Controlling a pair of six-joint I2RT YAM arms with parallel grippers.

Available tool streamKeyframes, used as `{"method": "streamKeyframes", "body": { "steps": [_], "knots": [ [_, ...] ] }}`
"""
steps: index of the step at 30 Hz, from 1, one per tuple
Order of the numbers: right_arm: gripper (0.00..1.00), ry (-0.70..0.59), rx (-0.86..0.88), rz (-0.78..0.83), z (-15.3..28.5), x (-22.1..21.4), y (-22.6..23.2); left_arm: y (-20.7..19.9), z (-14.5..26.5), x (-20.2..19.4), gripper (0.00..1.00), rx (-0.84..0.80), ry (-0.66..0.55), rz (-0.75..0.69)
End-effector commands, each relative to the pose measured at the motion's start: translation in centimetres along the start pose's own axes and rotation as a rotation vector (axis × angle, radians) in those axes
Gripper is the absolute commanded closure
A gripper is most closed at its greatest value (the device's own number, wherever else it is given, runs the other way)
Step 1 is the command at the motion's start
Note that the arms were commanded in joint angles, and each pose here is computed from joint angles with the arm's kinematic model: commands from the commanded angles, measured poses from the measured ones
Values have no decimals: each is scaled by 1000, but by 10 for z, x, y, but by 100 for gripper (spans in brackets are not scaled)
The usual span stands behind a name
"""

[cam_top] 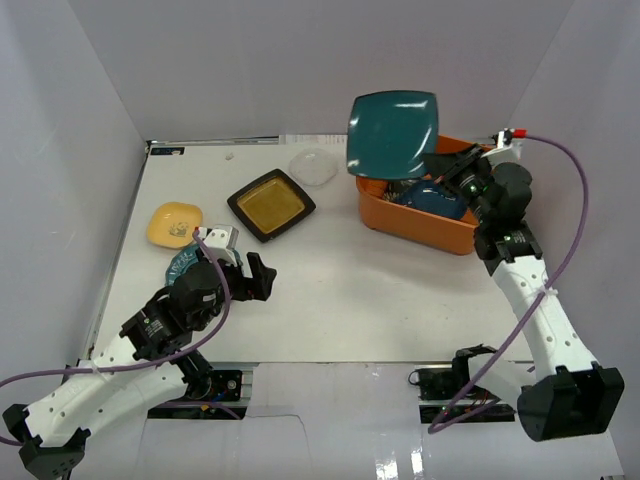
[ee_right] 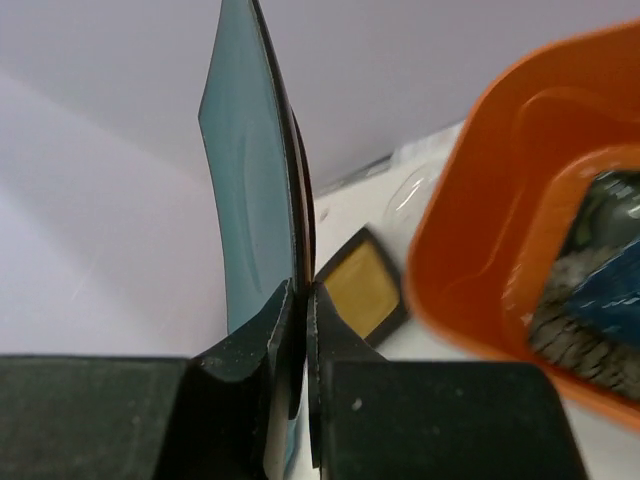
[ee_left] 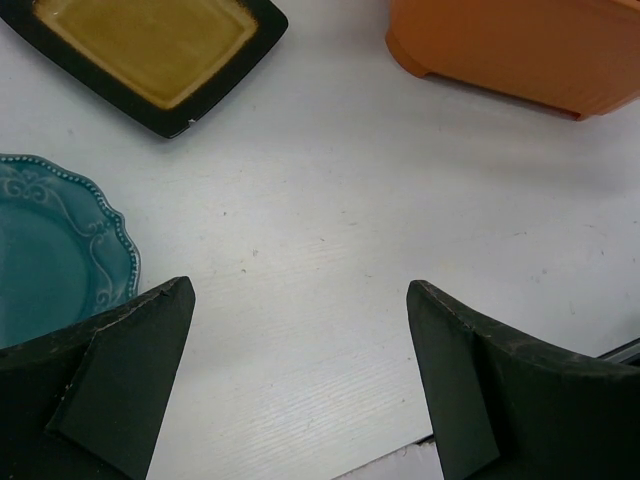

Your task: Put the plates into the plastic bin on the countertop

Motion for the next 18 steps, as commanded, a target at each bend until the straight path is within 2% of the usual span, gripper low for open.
{"method": "streamKeyframes", "body": {
  "steps": [1, 4, 8, 18],
  "knots": [
    [92, -98, 26, 25, -13, 50, -5, -2, 2, 5, 2, -17, -16, 2],
    [92, -151, -77, 5, -17, 78, -46, -3, 3, 6, 2, -26, -21, 3],
    [92, -164, -160, -15, -20, 88, -81, -3, 3, 6, 2, -32, -23, 5],
    [92, -87, -319, -69, -28, 65, -156, -3, 1, 5, 2, -21, -15, 6]
  ]
}}
Point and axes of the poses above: each gripper's point midway between its finger pads, its own z axis back along the fingers, its own y axis along the line the jaws close on, x = y × z, the point moved 5 cm from there along z, back along the fingers
